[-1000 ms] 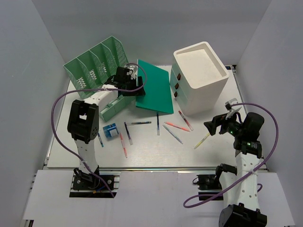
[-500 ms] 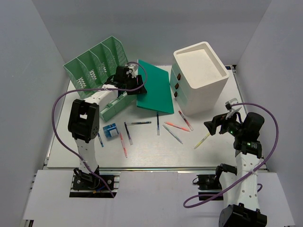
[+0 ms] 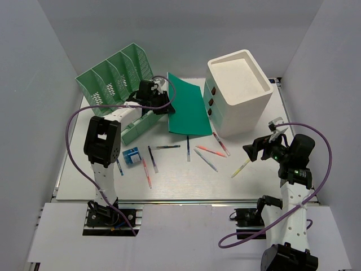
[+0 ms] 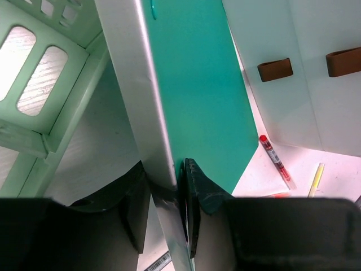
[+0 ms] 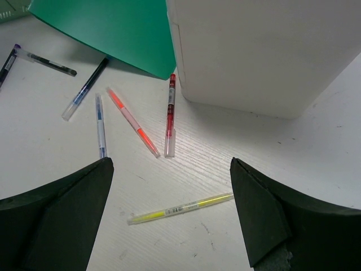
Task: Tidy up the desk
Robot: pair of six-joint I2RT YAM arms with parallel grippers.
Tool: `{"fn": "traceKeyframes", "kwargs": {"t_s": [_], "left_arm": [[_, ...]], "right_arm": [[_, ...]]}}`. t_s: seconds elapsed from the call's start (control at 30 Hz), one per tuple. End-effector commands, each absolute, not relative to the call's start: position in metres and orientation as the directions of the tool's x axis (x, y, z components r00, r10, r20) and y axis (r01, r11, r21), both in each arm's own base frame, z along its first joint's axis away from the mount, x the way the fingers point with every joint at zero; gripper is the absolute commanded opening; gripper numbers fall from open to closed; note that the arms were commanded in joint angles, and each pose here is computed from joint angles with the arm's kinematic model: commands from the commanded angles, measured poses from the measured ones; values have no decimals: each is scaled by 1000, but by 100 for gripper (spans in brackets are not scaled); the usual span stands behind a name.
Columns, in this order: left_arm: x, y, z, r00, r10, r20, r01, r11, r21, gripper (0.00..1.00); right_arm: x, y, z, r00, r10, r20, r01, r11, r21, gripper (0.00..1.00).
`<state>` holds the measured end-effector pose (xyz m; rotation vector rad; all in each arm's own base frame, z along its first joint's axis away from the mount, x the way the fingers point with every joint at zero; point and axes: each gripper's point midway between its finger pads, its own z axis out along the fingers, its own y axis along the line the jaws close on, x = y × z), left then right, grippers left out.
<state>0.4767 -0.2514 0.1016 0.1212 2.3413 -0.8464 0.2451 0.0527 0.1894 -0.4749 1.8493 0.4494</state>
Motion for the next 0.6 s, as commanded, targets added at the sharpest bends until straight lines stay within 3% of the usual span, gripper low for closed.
{"fn": "traceKeyframes", "kwargs": {"t_s": [0.0, 0.1, 0.4, 0.57], "left_arm": [[486, -264, 128, -756, -132, -642, 347, 750, -563, 38], [486, -267, 129, -759, -138, -637, 352, 736, -578, 32], [486, -270, 148, -740, -165, -652, 367, 714, -597, 0], [483, -265, 176, -692, -178, -700, 393, 720, -572, 0]], "right_arm": [[247, 57, 197, -263, -107, -959, -552, 832, 58, 89], [247, 57, 198, -261, -107, -959, -553, 831, 58, 89], [245, 60, 199, -261, -102, -960, -567, 821, 67, 89], [244, 62, 198, -268, -98, -958, -572, 816, 76, 89]]}}
